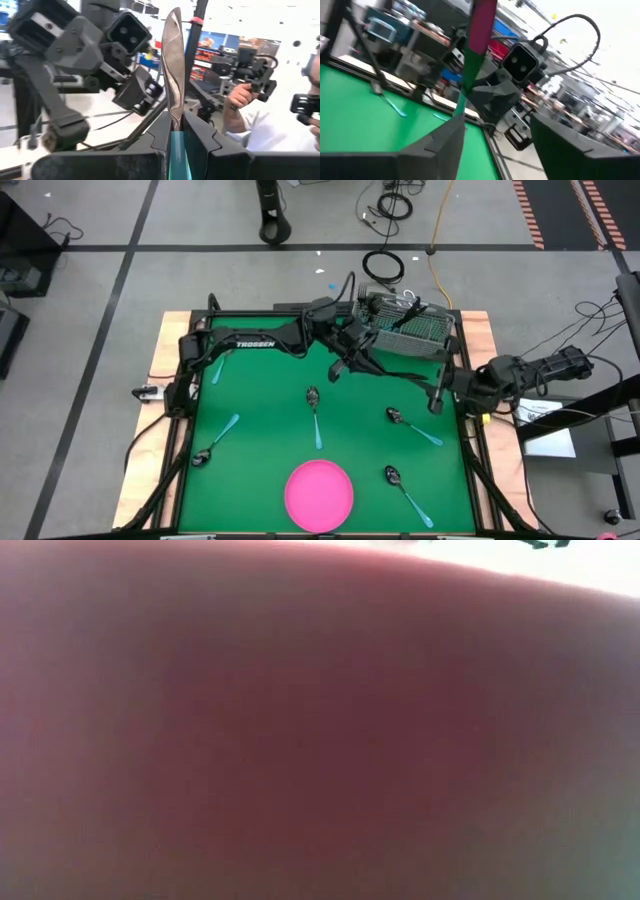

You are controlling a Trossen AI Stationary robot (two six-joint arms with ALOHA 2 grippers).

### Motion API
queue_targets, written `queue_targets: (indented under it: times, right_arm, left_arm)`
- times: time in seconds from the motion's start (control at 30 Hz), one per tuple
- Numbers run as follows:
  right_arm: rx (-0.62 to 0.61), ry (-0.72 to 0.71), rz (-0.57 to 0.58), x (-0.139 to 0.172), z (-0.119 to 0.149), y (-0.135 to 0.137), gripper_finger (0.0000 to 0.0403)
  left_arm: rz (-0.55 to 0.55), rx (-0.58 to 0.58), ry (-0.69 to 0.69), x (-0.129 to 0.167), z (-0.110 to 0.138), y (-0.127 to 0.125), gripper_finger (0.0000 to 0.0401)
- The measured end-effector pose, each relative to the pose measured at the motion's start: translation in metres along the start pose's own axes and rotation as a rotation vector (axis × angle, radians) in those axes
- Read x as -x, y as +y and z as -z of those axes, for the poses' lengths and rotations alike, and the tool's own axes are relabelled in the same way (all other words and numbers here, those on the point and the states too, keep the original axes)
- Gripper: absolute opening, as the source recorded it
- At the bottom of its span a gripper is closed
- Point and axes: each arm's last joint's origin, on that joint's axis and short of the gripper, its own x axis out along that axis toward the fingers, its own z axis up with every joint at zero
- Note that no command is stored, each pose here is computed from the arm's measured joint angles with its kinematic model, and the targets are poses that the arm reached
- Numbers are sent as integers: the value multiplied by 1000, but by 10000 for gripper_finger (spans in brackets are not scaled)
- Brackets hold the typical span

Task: Sort silverware
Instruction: Put the blue knife into the utensil holder

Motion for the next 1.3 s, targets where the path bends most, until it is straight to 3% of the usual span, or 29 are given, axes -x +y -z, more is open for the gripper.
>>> queue_targets:
  times: [0.27, 0.5, 0.9, 1.1, 1.3]
  right_arm:
    - [-10, -169, -217, 1, -15, 0, 241]
    - [25, -227, -235, -2, -26, -4, 233]
    - [70, -270, -371, -27, -41, 0, 222]
    - [90, -268, -387, -37, -44, -1, 159]
    - [129, -247, -375, -39, -42, -4, 17]
  left_arm:
    - [33, 0, 4, -12, 2, -9, 38]
    - [43, 1, 5, -19, 3, -14, 38]
    - [43, 7, 7, -23, 4, -17, 38]
    - [64, 23, 24, -23, 6, -17, 38]
    - [119, 52, 40, -25, 7, -20, 38]
